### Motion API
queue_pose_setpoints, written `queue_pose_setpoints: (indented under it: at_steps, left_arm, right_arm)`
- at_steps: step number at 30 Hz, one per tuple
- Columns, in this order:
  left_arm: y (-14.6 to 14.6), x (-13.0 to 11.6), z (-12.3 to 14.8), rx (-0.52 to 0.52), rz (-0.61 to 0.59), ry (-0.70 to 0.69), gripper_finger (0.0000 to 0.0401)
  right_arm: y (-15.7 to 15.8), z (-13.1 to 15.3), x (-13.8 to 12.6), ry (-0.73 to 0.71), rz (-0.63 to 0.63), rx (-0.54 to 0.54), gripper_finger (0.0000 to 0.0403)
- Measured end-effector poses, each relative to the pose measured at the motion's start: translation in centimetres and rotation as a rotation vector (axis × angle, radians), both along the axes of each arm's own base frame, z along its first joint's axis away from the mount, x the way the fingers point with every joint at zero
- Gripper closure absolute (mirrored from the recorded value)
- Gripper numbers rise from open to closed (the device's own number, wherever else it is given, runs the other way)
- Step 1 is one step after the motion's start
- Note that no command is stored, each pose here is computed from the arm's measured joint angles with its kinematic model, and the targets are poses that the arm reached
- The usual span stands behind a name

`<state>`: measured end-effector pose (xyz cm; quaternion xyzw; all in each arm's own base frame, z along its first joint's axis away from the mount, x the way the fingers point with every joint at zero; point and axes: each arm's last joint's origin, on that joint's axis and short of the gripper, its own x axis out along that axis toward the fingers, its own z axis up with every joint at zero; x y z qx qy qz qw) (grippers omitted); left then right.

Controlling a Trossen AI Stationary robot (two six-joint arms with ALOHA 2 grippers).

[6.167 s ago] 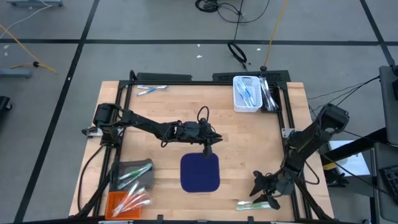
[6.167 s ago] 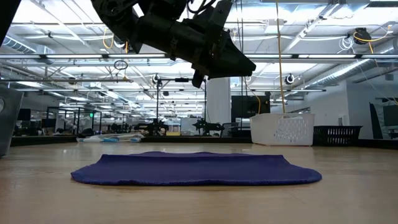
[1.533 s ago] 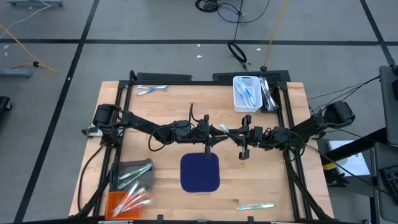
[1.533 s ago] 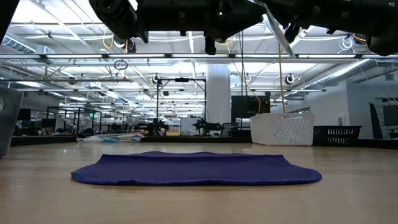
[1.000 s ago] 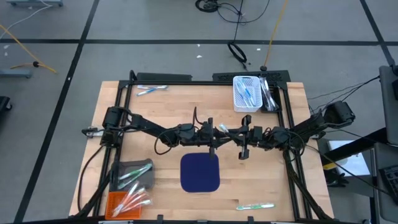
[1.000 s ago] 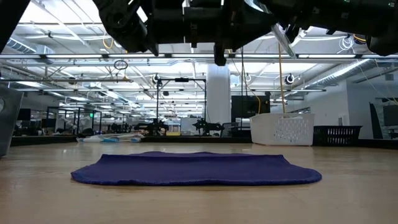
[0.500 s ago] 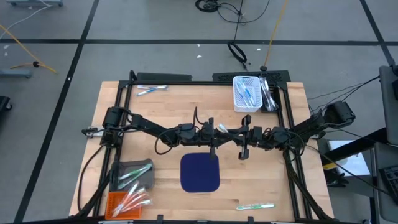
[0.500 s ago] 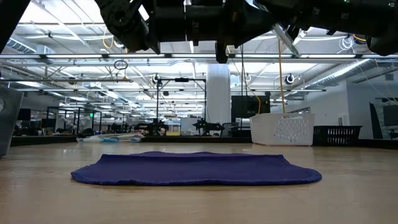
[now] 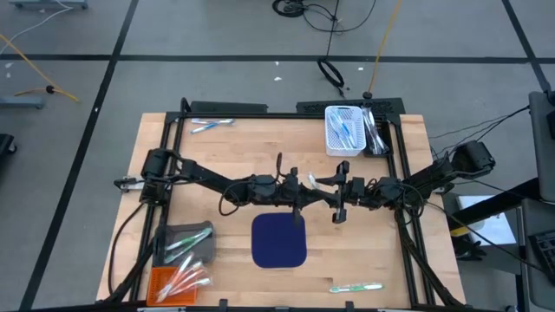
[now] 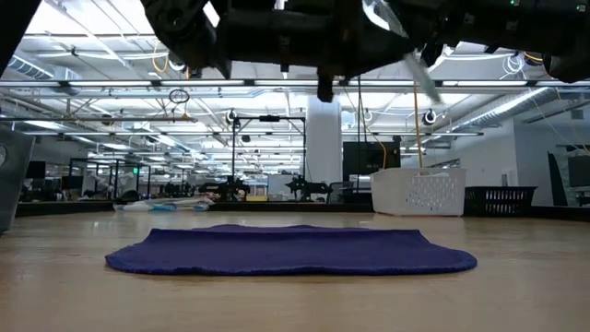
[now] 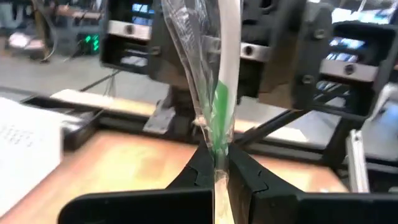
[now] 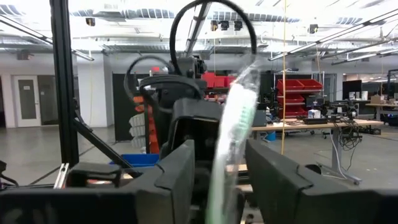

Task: Pick & Place Toothbrushes
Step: Put the green toothbrush into the black bin

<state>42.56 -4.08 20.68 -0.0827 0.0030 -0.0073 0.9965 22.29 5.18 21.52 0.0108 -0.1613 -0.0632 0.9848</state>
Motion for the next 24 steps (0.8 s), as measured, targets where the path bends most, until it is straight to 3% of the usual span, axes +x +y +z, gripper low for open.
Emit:
queue_pose_setpoints:
  at_steps: [6,12,24]
  left_arm:
    - [-0.3,-2.4,2.5,0.064,0.081,0.230,0.0397]
    - [-1.6,-6.5,5.1,0.118,0.155,0.462,0.0397]
    - [-4.1,-14.5,7.6,-0.006,0.191,0.792,0.0397]
  right_arm:
    - [-0.1,-0.5,-0.3,0.018,0.001,-0.003,0.0258]
    - [-0.2,-0.7,-0.7,0.022,0.000,-0.004,0.0263]
    - [-0.2,-0.6,-0.7,0.016,-0.001,-0.004,0.0264]
